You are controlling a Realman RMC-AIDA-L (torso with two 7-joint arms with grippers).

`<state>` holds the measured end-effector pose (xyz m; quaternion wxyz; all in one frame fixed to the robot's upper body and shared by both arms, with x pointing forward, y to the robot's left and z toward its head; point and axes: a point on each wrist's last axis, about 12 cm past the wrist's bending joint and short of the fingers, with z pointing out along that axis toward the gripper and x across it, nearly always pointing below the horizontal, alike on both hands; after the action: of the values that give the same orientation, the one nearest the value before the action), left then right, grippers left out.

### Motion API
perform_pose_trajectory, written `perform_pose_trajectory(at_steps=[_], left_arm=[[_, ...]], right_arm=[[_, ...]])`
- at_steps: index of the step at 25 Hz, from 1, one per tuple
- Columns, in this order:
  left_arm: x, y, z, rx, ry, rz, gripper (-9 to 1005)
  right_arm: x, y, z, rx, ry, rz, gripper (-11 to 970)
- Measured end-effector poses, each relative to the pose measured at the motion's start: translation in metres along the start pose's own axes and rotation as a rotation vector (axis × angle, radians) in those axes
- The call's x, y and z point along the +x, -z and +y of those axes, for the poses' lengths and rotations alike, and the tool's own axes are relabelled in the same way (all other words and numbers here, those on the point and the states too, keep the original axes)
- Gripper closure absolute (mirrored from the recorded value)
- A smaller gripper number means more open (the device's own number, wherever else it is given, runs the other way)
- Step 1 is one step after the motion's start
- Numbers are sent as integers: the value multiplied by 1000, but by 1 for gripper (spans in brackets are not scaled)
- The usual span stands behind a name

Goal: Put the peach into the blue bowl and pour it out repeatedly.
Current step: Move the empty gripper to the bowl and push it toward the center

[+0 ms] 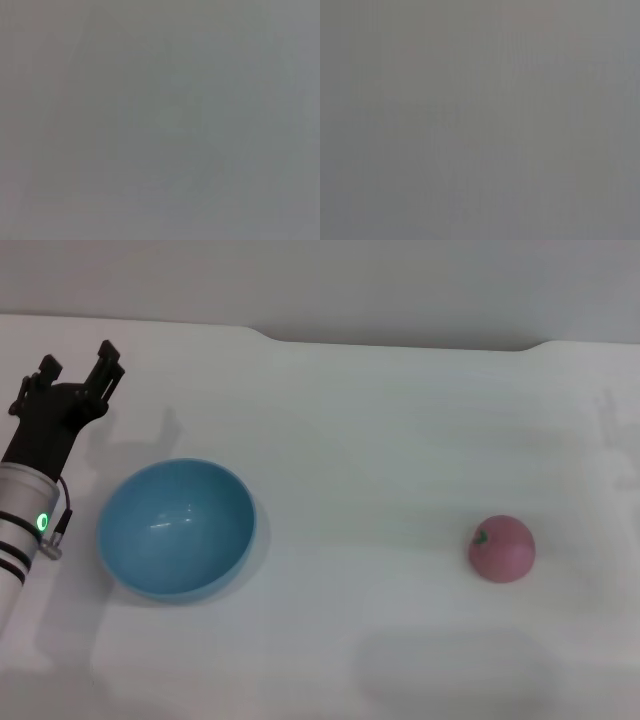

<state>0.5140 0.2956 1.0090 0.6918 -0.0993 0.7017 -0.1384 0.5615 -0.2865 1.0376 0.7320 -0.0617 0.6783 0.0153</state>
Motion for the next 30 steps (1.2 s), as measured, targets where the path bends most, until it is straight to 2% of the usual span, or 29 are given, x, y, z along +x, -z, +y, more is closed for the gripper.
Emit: perform_pose_trajectory(at_steps=[11,15,19,24,25,28,30], left_arm=[[-5,-10,-5,36,-24,-10,167],[-9,-21,-7,51,-40,0,167],[-20,-46,-10,74,-30,16,167],[-40,-95,-16,123,-56,155,167],[-40,-95,-16,123,-56,155,167],[-64,-126,-19,155,-30,282,167],[-76,-135,-22,173,-39,324,167]], right_arm=[[2,3,-3,38,-24,1,465],[2,3,-3,39,-24,5,467],[2,3,-3,39,-24,8,468],[2,2,-2,38,-25,14,471],[2,2,-2,37,-26,14,471],[4,2,0,34,-33,20,472],[4,2,0,34,-34,22,473]])
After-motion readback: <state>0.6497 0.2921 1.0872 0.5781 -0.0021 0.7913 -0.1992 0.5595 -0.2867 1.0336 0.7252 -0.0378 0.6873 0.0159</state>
